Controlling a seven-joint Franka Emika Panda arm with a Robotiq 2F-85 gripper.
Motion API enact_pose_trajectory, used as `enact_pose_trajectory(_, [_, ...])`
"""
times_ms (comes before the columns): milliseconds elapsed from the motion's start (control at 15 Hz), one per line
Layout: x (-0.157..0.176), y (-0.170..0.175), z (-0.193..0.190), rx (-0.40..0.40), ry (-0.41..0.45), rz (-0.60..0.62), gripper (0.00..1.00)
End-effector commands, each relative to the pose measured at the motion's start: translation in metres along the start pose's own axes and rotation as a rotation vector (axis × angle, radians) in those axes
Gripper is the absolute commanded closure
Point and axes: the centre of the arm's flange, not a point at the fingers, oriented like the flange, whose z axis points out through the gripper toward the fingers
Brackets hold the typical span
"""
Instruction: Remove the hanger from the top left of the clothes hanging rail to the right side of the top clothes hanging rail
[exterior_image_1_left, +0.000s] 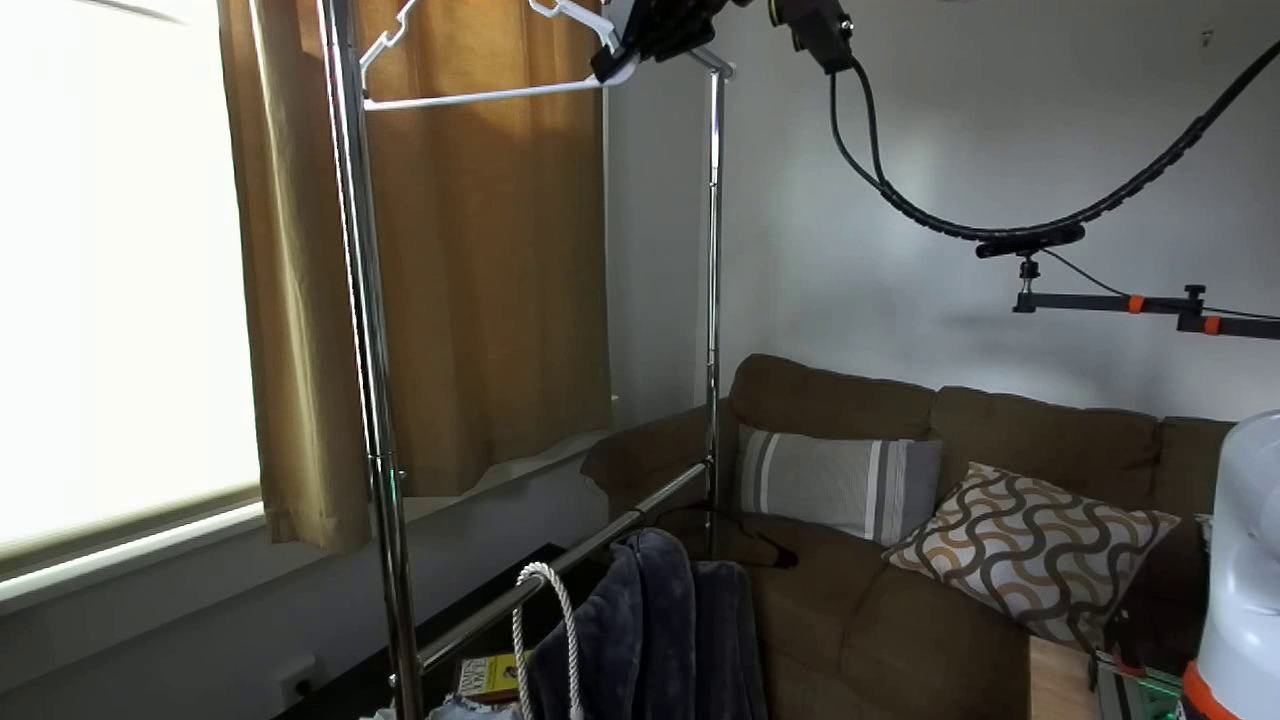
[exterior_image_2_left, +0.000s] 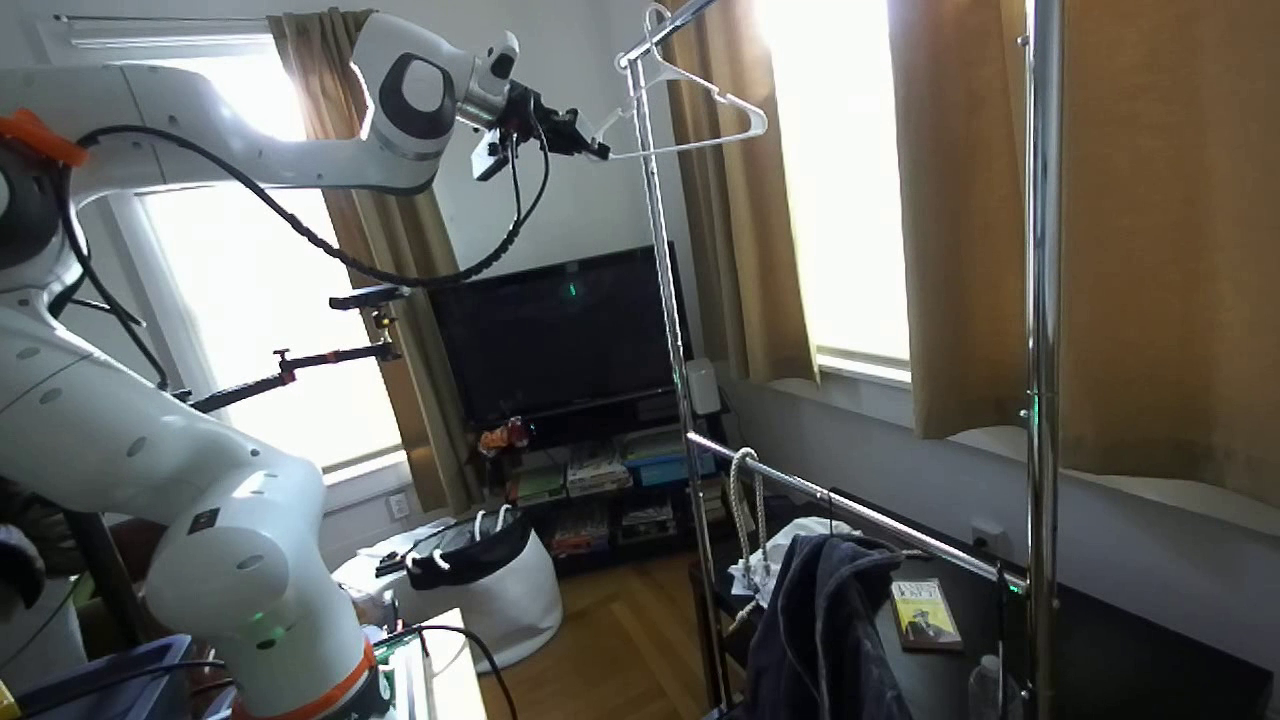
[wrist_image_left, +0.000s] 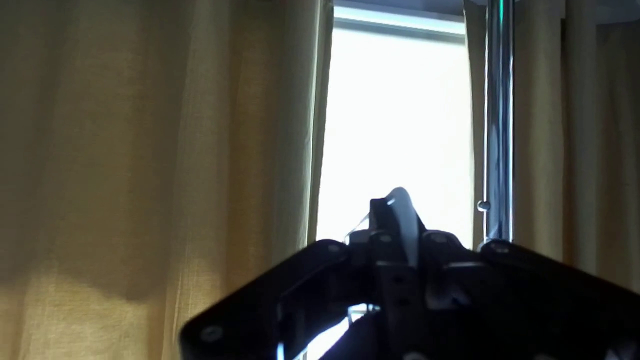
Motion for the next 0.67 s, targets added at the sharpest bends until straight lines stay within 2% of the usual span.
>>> enact_pose_trajectory(0, [-0.004, 0.004, -0.016, -0.045, 0.062, 0.035, 0.98])
enact_pose_trajectory(267, [-0.032, 0.017, -0.019, -0.044, 0.034, 0.022, 0.98])
enact_pose_trajectory(467, [-0.07, 0.031, -0.014, -0.063, -0.004, 0.045, 0.97])
enact_pose_trajectory(600, [-0.093, 0.035, -0.012, -0.08, 0.0, 0.054, 0.97])
